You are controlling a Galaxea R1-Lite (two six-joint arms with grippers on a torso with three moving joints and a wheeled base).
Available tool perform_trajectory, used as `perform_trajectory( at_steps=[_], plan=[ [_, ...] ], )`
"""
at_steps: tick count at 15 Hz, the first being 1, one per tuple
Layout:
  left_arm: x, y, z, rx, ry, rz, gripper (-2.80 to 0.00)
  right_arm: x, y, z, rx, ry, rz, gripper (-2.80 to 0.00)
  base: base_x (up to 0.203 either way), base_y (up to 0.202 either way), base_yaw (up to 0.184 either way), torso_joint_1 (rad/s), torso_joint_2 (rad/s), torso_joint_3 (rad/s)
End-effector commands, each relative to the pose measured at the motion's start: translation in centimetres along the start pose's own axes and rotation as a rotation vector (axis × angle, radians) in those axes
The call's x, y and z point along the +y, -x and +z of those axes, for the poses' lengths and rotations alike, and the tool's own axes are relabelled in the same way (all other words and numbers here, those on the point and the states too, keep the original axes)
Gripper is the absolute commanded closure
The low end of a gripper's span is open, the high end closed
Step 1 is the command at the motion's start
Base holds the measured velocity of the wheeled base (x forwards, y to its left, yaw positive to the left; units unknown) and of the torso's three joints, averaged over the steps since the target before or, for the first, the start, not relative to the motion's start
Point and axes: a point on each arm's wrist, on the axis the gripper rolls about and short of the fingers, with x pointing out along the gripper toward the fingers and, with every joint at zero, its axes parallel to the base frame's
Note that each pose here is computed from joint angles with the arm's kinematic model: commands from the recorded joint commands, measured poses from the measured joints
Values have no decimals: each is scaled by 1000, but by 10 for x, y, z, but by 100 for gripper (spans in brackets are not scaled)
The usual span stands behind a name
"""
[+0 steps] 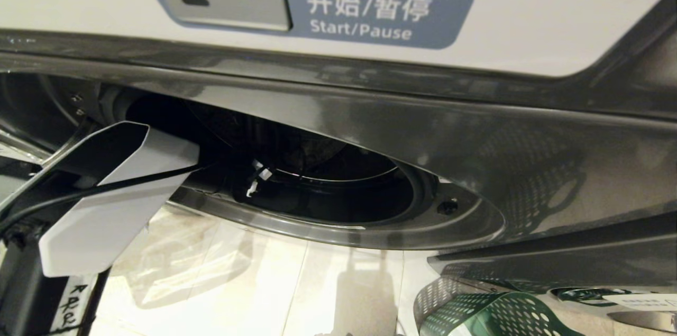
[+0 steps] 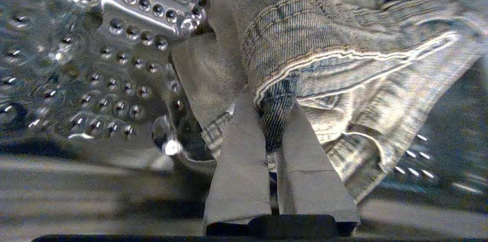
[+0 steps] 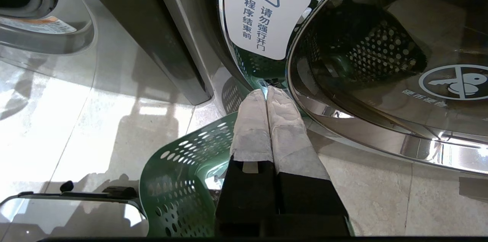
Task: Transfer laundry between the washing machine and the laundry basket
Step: Pick a cloth and place it into the basket
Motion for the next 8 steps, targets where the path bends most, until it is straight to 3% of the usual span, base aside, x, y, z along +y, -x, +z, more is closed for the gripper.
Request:
perform_trajectory(
  at_steps=[1, 4, 8],
  plan=[
    [6, 17, 22, -29, 18, -2, 0, 0, 0, 0, 1, 0, 1, 0, 0, 0, 0, 0, 0, 0],
    [10, 51, 34, -1, 62, -31, 0, 0, 0, 0, 1, 0, 1, 0, 0, 0, 0, 0, 0, 0],
    [4, 87, 39, 22, 118, -145, 0, 0, 0, 0, 1, 0, 1, 0, 0, 0, 0, 0, 0, 0]
  ],
)
